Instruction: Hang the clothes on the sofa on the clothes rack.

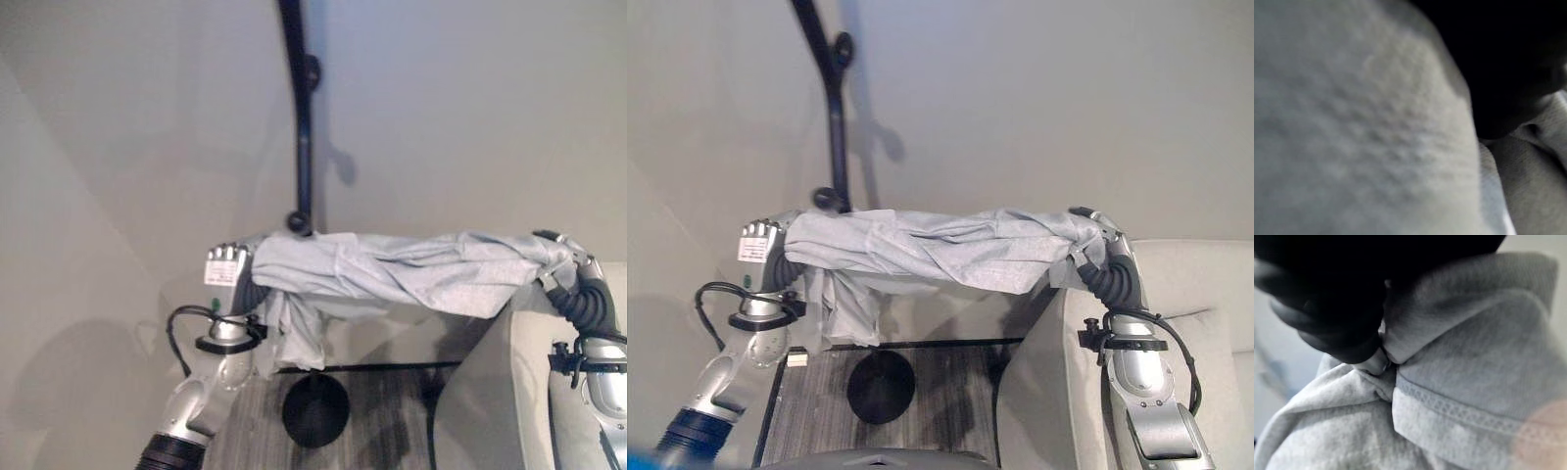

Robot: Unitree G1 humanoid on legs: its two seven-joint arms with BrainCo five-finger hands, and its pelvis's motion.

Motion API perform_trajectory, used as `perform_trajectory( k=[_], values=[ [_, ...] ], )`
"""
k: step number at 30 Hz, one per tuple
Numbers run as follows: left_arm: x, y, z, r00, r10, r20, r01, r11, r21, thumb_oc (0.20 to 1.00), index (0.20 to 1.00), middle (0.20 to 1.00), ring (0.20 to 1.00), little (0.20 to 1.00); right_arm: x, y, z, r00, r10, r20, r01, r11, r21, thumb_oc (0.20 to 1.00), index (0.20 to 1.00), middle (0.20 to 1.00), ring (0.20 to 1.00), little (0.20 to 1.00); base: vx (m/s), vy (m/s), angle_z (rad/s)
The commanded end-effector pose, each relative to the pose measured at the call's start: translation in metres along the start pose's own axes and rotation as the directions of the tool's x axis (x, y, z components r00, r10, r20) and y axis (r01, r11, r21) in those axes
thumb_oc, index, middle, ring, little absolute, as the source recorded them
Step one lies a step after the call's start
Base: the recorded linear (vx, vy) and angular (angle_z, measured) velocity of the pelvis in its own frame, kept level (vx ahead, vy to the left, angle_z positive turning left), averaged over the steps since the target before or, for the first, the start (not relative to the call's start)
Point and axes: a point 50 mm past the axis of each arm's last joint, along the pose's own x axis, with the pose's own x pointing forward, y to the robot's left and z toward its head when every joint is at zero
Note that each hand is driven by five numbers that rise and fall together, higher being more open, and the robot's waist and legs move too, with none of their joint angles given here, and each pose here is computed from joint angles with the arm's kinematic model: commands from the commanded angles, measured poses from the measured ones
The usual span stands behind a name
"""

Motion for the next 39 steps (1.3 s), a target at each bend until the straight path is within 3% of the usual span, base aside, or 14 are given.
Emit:
perform_trajectory(
  k=[1, 9, 12, 16, 23, 28, 34, 35, 39],
  values=[
    [0.016, 0.015, -0.002, 0.994, 0.107, 0.038, -0.108, 0.994, 0.027, 0.200, 0.200, 0.200, 0.200, 0.200, 0.007, -0.011, 0.018, 0.992, 0.047, 0.120, -0.038, 0.996, -0.078, 0.200, 0.200, 0.200, 0.200, 0.200, -0.02, -0.033, -0.06],
    [0.004, 0.017, -0.005, 0.999, 0.037, 0.020, -0.038, 0.999, 0.017, 0.200, 0.200, 0.200, 0.200, 0.200, 0.004, -0.006, 0.029, 0.972, 0.173, 0.160, -0.167, 0.985, -0.051, 0.200, 0.200, 0.200, 0.200, 0.200, -0.04, -0.060, -0.05],
    [-0.013, 0.010, -0.001, 0.993, -0.120, -0.010, 0.118, 0.986, -0.117, 0.200, 0.200, 0.200, 0.200, 0.200, 0.000, -0.003, 0.026, 0.962, 0.239, 0.130, -0.238, 0.971, -0.028, 0.200, 0.200, 0.200, 0.200, 0.200, -0.08, -0.105, -0.03],
    [-0.022, 0.010, 0.004, 0.973, -0.222, -0.065, 0.188, 0.923, -0.336, 0.200, 0.200, 0.200, 0.200, 0.200, -0.001, -0.004, 0.025, 0.956, 0.266, 0.122, -0.265, 0.964, -0.026, 0.200, 0.200, 0.200, 0.200, 0.200, -0.06, -0.102, 0.02],
    [-0.019, 0.044, -0.004, 0.970, -0.239, -0.053, 0.197, 0.892, -0.406, 0.200, 0.200, 0.200, 0.200, 0.200, -0.002, -0.019, 0.034, 0.941, 0.299, 0.157, -0.301, 0.954, -0.011, 0.200, 0.200, 0.200, 0.200, 0.200, -0.04, -0.065, 0.06],
    [-0.010, 0.089, -0.013, 0.987, -0.148, -0.056, 0.106, 0.879, -0.465, 0.200, 0.200, 0.200, 0.200, 0.200, -0.004, -0.037, 0.050, 0.922, 0.325, 0.210, -0.334, 0.942, 0.010, 0.200, 0.200, 0.200, 0.200, 0.200, -0.03, -0.038, 0.05],
    [0.007, 0.124, -0.015, 1.000, 0.022, -0.021, -0.029, 0.885, -0.465, 0.200, 0.200, 0.200, 0.200, 0.200, 0.000, -0.068, 0.063, 0.940, 0.199, 0.277, -0.212, 0.977, 0.018, 0.200, 0.200, 0.200, 0.200, 0.200, 0.00, -0.013, 0.05],
    [0.013, 0.137, -0.014, 0.992, 0.125, -0.016, -0.117, 0.864, -0.489, 0.200, 0.200, 0.200, 0.200, 0.200, 0.001, -0.082, 0.062, 0.951, 0.085, 0.297, -0.105, 0.993, 0.052, 0.200, 0.200, 0.200, 0.200, 0.200, 0.04, -0.004, 0.02],
    [0.030, 0.143, -0.015, 0.957, 0.290, -0.030, -0.258, 0.795, -0.549, 0.200, 0.200, 0.200, 0.200, 0.200, 0.012, -0.095, 0.056, 0.932, -0.117, 0.343, 0.078, 0.989, 0.127, 0.200, 0.200, 0.200, 0.200, 0.200, 0.02, -0.005, -0.02]
  ],
)
